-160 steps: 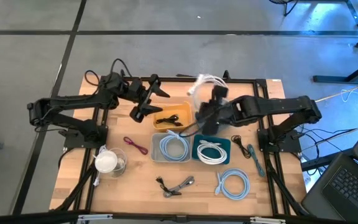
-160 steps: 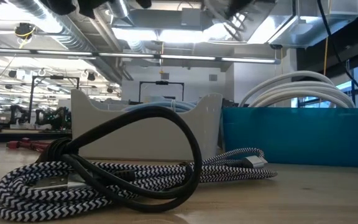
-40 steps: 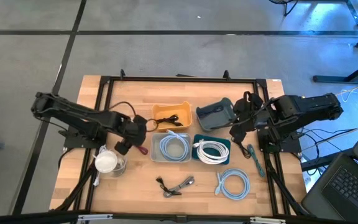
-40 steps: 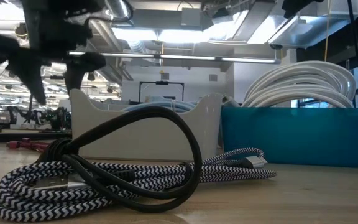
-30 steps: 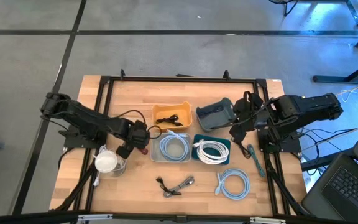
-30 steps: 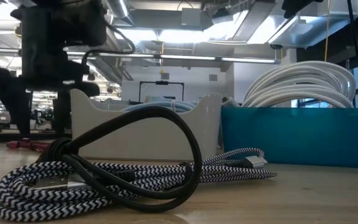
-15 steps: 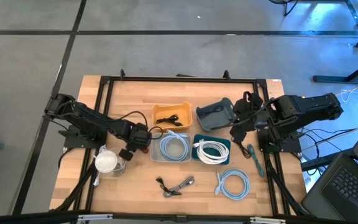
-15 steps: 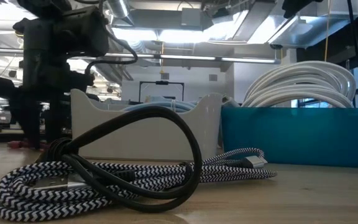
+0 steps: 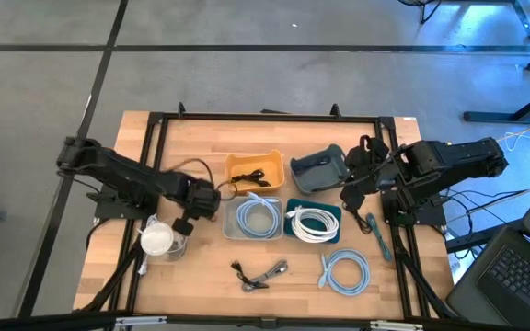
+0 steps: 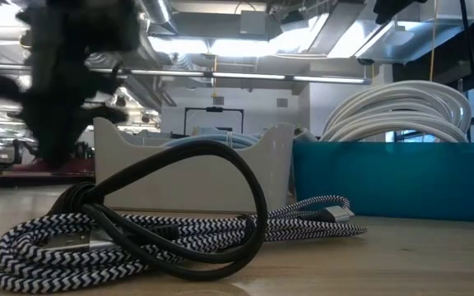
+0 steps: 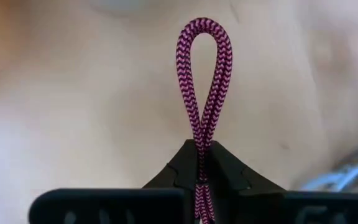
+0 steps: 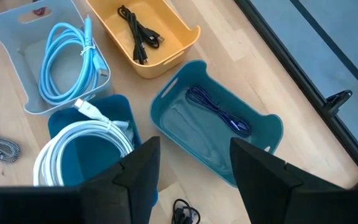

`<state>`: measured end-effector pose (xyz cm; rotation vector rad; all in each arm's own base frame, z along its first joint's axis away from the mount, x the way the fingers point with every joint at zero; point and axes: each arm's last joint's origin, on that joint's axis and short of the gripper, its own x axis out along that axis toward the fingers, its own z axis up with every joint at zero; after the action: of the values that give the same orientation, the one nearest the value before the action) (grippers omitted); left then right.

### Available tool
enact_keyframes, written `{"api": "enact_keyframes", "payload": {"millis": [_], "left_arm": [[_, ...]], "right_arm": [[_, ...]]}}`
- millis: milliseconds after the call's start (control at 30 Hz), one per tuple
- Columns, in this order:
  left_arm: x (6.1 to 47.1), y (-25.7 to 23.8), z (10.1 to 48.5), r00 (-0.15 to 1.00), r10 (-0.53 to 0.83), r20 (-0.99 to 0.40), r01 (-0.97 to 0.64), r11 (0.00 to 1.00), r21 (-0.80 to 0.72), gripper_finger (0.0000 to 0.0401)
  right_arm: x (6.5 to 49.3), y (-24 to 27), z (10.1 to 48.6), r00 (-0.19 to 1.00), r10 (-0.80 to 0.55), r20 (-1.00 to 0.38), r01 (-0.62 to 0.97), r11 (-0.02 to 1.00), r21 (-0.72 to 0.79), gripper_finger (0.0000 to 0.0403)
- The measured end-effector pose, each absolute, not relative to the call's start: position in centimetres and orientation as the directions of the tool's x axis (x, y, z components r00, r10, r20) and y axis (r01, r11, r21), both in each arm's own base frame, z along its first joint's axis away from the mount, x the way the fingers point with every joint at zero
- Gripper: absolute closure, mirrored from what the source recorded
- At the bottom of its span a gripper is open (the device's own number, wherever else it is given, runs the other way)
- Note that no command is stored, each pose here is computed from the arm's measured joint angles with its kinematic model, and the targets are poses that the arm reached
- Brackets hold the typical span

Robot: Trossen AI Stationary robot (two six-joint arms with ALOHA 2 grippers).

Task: Pick & Place USB Port
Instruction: Put the patterned pink USB cable into the green bin

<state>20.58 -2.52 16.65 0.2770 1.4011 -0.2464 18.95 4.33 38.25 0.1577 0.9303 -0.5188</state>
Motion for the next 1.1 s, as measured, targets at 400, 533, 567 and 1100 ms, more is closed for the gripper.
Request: {"api": "enact_keyframes", "payload": {"millis": [400, 533, 567, 1100], "left_arm": [[19.3, -0.1, 25.8, 0.609, 0.258, -0.750, -0.057, 0.957, 0.283, 0.0390], [20.9, 0.3, 28.3, 0.913, 0.219, -0.345, -0.103, 0.941, 0.323, 0.0390], [21.2, 0.5, 28.9, 0.961, 0.179, -0.211, -0.101, 0.937, 0.333, 0.0390], [29.0, 4.9, 31.0, 0.892, -0.310, 0.328, 0.210, 0.928, 0.307, 0.0391]], "right_arm": [[19.1, 4.3, 38.3, 0.498, -0.379, -0.780, 0.500, 0.861, -0.099, 0.0205], [19.7, 4.4, 38.6, 0.548, -0.379, -0.745, 0.454, 0.883, -0.115, 0.0206], [19.9, 4.5, 38.7, 0.566, -0.374, -0.734, 0.439, 0.891, -0.115, 0.0206], [23.7, 5.6, 42.4, 0.872, -0.310, -0.380, 0.228, 0.942, -0.244, 0.0206]]}}
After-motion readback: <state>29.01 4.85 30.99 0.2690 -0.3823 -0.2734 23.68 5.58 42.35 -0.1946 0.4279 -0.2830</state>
